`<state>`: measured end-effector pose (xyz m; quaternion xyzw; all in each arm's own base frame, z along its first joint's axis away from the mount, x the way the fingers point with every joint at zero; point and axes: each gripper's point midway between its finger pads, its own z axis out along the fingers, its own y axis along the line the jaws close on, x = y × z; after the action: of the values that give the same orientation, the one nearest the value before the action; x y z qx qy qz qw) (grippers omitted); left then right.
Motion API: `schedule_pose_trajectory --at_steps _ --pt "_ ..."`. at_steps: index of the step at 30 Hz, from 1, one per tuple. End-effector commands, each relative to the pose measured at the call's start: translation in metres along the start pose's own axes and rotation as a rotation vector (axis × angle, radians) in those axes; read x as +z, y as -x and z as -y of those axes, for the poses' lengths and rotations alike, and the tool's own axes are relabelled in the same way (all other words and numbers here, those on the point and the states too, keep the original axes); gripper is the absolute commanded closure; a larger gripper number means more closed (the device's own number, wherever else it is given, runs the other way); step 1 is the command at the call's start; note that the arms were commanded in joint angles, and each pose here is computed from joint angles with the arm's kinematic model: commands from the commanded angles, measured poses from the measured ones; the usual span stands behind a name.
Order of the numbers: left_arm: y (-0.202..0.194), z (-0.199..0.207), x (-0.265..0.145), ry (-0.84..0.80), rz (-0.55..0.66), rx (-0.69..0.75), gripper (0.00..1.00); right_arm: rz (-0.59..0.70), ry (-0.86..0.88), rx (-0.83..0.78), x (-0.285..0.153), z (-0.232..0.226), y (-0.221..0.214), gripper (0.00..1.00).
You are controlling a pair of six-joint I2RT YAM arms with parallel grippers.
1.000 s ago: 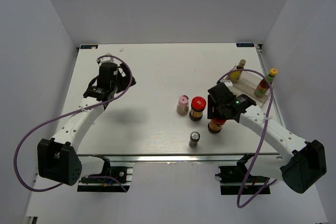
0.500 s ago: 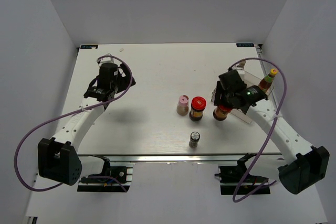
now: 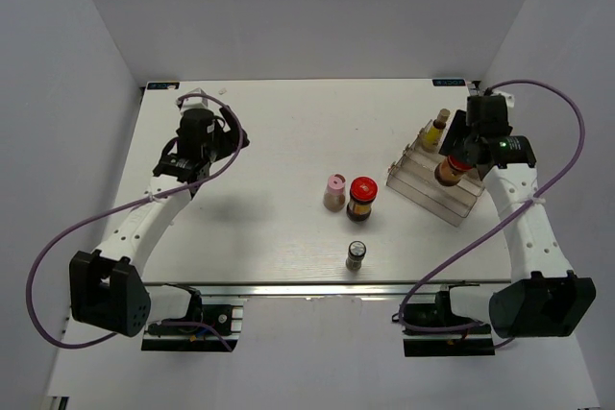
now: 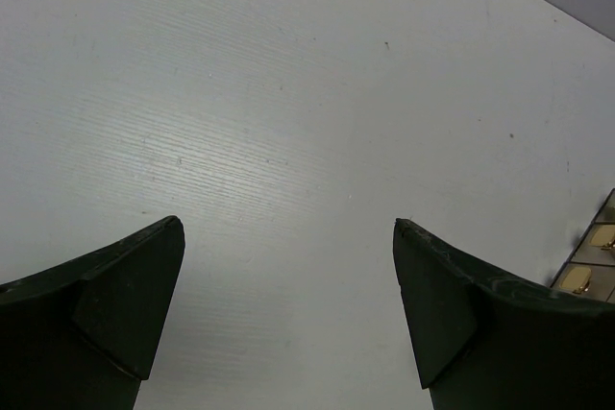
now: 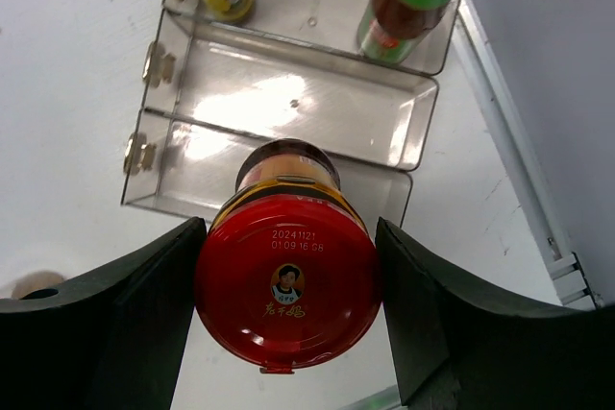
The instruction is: Organize the condiment bottles
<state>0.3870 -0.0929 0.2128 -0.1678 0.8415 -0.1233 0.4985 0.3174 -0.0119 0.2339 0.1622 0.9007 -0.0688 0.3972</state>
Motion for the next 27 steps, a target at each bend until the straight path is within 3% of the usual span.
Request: schedule_pose_trajectory --at_steps 1,13,27 --pt "0.017 0.013 0.000 -0.036 0.044 0.007 0.02 0.160 0.007 0.060 -0.006 0.009 0.054 0.88" --pt "0.013 0.012 0.018 -0.012 0.018 0.025 0.02 0.173 -0.100 0.131 0.026 0.063 0.067 0.90" --pt "0.008 0.013 0.029 -0.003 -0.015 0.024 0.02 0.103 -0.106 0.169 0.072 0.076 0.039 0.91"
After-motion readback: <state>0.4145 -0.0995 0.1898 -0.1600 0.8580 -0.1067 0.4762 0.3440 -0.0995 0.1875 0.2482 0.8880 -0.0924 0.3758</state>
